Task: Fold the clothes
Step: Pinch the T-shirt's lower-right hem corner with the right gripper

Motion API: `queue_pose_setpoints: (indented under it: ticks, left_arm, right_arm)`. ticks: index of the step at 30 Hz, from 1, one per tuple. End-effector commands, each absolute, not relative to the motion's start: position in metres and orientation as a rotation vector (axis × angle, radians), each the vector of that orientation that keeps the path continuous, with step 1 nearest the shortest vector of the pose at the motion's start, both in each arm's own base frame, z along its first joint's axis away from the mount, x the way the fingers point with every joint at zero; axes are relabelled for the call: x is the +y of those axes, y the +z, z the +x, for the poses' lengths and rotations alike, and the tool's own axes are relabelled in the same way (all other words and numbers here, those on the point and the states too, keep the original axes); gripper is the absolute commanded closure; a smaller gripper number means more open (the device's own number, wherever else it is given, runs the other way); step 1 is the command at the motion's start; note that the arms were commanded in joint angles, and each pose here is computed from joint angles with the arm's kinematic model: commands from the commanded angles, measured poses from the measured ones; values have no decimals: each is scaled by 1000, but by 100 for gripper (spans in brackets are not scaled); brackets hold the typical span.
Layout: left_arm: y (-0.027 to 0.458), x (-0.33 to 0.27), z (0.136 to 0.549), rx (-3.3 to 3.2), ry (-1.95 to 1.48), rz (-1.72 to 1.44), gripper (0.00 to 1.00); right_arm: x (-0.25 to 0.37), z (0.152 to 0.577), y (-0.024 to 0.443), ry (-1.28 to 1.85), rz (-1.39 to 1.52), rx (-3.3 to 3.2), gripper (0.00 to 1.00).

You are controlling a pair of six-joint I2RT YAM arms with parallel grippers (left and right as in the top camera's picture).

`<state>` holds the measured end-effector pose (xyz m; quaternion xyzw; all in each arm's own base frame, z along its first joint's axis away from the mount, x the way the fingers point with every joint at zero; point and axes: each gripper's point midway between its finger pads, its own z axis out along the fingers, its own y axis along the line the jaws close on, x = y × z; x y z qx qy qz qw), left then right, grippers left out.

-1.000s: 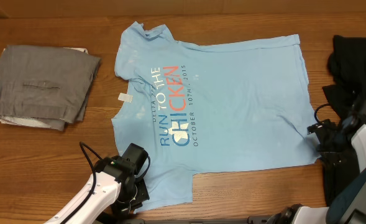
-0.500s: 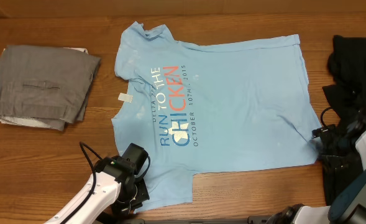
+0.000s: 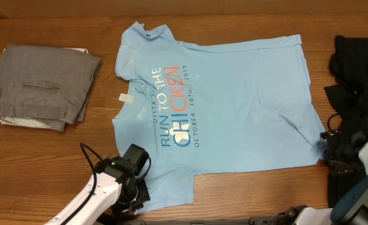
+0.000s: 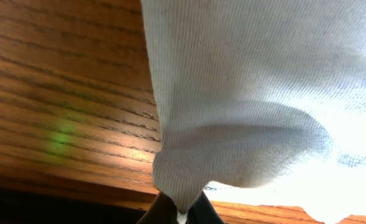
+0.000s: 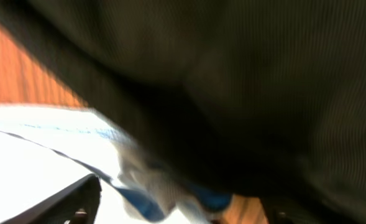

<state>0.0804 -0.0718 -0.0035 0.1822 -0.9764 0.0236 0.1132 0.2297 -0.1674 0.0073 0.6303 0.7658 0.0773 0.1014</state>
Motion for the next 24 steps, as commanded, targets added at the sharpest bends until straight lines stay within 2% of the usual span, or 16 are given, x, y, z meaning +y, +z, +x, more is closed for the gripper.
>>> queue_pose_setpoints:
  ticks: [1,6,15,24]
  left_arm:
    - [-4,-73,77,-2861,75,494,94]
    - [-4,-73,77,-2861,75,493,94]
    - [-4,-73,77,-2860,74,493,94]
    - [-4,-73,77,-2861,75,494,93]
  right_arm:
    - [-171,229,2,315,1861,2221,4]
    - [-199,240,10,314,1824,2100,0]
    - [-255,243,41,303,1822,1892,1]
    - [-235,264,81,433,1754,2027,0]
